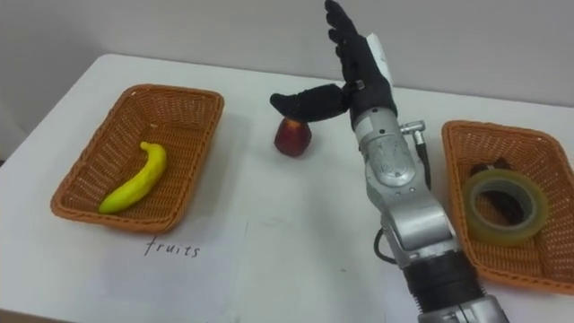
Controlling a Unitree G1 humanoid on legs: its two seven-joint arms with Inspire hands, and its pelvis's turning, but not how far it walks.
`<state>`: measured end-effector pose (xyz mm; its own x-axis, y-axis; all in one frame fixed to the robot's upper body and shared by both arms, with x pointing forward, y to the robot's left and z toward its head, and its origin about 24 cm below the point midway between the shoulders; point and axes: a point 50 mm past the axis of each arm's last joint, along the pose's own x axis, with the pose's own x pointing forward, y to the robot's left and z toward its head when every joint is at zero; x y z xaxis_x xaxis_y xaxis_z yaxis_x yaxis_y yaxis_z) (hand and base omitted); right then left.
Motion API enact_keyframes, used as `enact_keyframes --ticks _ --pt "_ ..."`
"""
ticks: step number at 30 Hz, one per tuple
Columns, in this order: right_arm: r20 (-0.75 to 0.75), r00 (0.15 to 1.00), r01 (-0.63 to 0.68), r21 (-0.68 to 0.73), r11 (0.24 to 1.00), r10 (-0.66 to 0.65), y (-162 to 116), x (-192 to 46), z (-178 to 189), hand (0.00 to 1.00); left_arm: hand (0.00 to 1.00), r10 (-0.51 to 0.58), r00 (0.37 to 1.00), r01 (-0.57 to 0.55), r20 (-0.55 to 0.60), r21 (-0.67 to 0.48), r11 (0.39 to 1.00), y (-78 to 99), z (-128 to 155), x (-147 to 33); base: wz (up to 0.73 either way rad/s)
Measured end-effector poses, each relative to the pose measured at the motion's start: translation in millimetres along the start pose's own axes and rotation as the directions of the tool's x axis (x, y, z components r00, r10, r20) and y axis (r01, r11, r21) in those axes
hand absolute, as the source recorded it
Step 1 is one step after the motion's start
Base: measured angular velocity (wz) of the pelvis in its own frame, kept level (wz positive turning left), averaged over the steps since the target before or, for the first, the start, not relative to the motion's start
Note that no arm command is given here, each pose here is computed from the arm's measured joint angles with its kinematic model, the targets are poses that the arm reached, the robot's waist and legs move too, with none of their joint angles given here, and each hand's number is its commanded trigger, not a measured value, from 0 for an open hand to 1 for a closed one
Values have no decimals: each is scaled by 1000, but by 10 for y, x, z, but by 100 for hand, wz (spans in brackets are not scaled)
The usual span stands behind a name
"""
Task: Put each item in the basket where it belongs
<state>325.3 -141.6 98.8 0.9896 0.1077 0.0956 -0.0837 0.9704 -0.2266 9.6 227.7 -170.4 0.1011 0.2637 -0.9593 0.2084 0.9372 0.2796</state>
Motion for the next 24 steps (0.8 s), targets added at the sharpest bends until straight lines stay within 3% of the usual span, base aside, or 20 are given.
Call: enact_keyframes --ticks 7,16,24 --pt "-59 998 6 3 1000 -6 9 -7 -153 0 0 2 1000 -2 -9 -20 1000 -11 -13 1 -2" --pt "-185 982 25 -92 995 -42 2 -53 -479 0 0 48 996 -45 77 -31 998 43 324 13 2" --pt "-257 965 17 -106 994 -44 4 -95 -651 0 0 47 998 -44 47 -52 998 21 250 20 1"
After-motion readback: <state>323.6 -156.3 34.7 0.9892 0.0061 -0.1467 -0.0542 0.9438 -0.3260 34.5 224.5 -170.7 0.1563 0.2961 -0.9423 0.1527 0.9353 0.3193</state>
